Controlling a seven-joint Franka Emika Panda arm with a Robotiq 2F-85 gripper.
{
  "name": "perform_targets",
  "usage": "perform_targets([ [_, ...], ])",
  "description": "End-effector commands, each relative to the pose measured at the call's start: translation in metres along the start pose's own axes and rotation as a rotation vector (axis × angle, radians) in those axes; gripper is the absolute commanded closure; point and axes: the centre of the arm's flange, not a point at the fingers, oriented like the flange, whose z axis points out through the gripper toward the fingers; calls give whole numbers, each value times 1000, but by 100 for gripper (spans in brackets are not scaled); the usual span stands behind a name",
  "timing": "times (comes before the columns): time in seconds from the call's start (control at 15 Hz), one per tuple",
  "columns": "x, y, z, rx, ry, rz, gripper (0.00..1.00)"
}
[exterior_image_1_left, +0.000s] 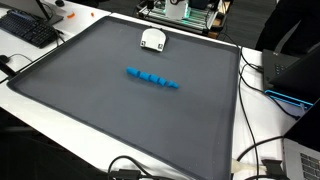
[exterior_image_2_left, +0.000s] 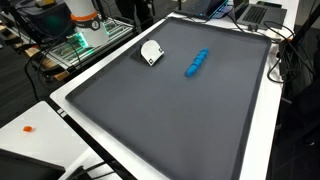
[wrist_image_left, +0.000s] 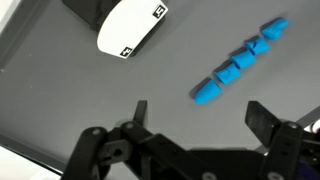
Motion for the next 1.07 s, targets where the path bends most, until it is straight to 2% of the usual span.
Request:
perform_targets([
  [0.0,3,-28,-14,-14,3,-203,0],
  [0.27,-1,-57,-18,-2,-25,-422,0],
  [0.67,-14,-93,-5,29,-45,-731,0],
  [0.93,-22,-105,8,23,-65,-840,0],
  [1.0,-23,-98,3,27,-39,-793,0],
])
